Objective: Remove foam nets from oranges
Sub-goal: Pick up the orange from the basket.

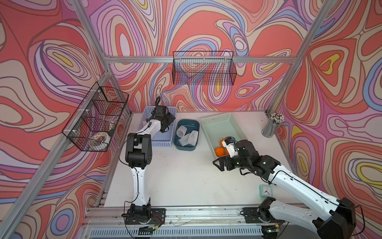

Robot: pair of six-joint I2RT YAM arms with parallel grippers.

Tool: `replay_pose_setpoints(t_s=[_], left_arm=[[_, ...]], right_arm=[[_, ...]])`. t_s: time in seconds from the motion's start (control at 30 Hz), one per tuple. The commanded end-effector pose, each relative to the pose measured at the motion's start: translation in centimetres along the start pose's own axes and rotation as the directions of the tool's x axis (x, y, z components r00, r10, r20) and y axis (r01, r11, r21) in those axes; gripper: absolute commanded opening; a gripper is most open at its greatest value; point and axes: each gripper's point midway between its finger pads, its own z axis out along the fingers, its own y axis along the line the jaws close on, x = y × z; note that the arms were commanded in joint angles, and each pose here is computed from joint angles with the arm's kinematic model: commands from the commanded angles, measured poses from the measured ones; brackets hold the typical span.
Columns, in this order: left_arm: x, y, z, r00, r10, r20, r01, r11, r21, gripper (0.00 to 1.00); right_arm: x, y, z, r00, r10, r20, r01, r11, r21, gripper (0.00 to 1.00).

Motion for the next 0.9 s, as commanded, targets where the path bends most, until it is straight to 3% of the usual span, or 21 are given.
replay_pose_setpoints(t_s=[0.0,0.87], left_arm=[[-1.8,-1.0,1.0,0.995,-0.096,0.032,0.094,0.993,0.075,0.99],[-4.1,-1.8,5.7,0.978,-0.200,0.059,0.187,0.966,0.176,0.98]], right_arm=[[-0.2,0.5,0.1,1.000,0.010,-0.006,-0.011,1.000,-0.016,0.98],[1.5,-0.6,1.9,0.998,0.025,-0.052,-0.025,1.000,0.007,0.98]])
